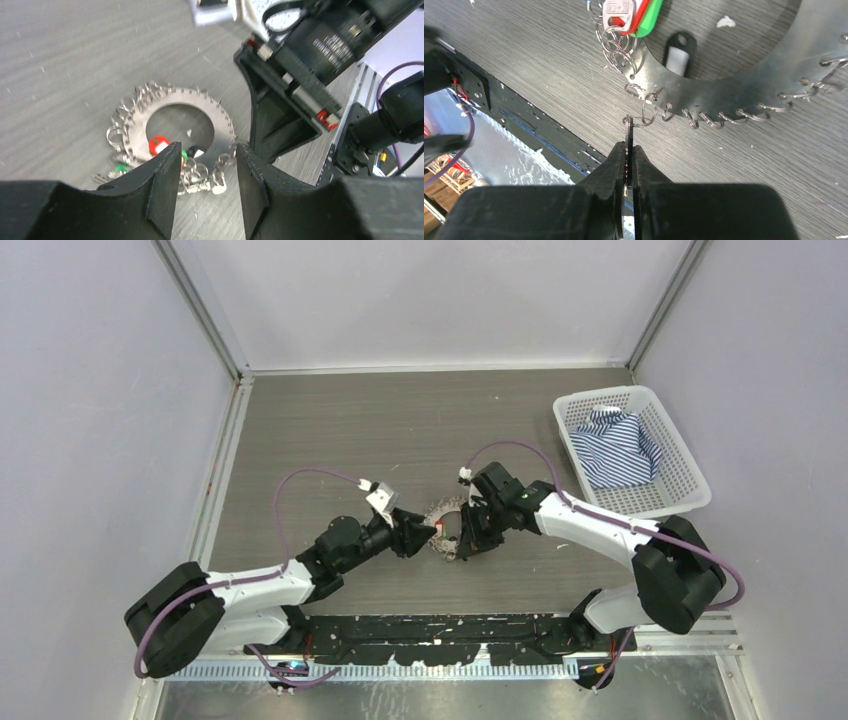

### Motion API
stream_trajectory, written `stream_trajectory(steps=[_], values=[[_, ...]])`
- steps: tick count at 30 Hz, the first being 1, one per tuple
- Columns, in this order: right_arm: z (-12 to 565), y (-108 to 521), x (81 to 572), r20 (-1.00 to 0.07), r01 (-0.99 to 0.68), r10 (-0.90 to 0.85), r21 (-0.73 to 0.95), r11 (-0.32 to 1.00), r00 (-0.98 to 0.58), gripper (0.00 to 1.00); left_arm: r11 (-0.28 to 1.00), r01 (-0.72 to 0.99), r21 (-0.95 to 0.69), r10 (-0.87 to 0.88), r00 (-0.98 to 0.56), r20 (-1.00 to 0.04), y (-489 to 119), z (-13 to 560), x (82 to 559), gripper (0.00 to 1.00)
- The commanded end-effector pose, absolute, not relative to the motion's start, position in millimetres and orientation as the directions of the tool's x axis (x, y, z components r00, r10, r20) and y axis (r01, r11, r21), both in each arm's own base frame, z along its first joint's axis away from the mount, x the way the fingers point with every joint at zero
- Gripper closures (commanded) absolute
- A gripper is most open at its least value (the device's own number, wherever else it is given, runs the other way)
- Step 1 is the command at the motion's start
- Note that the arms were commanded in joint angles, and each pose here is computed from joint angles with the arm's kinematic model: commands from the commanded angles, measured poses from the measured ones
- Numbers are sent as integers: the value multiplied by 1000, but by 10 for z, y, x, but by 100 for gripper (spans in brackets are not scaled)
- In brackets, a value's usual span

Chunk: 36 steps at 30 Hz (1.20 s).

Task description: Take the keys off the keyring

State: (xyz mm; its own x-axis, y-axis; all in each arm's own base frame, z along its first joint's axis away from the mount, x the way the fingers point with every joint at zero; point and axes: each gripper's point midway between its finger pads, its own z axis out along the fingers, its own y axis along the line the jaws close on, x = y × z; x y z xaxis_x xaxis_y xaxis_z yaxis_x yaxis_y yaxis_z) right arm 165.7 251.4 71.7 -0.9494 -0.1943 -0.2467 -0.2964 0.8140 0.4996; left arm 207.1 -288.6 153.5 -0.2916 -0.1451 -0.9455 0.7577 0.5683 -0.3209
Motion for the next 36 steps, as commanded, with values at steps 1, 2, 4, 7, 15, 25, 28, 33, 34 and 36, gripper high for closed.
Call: stream_trajectory(steps=[1,2,4,7,15,25,28,33,34,36], values=[[891,2746,1833,-335,-339,-167,562,755,-927,99,534,732,-422,-130,-422,-897,-2951,1293,1923,57],[876,2758,1827,-331,-345,-178,563,751,-927,99,541,736,-407,-118,-413,-903,-2960,1245,1933,58],[858,2754,1836,-326,-347,-185,562,751,-927,99,534,767,-356,-84,-372,-925,-3002,1182,1936,60],[790,2696,1842,-300,-325,-178,561,762,-937,99,520,803,-293,-44,-317,-947,-3094,1084,1954,63],[596,2650,1828,-223,-263,-160,588,765,-962,99,532,833,-154,10,-188,-982,-3291,983,1883,68],[393,2467,1719,-160,-231,-170,532,815,-972,99,654,742,-146,15,-205,-979,-3202,944,2027,70],[368,2409,1713,-163,-226,-164,511,829,-973,99,659,730,-181,-19,-224,-974,-3218,1000,2001,70],[413,2402,1752,-195,-231,-150,510,829,-969,99,647,741,-182,-17,-225,-974,-3278,1025,1939,71],[428,2413,1757,-200,-234,-150,514,825,-968,99,645,741,-184,-18,-226,-974,-3287,1026,1936,71],[451,2427,1763,-204,-239,-153,520,820,-967,99,646,739,-192,-26,-230,-973,-3297,1038,1919,72]])
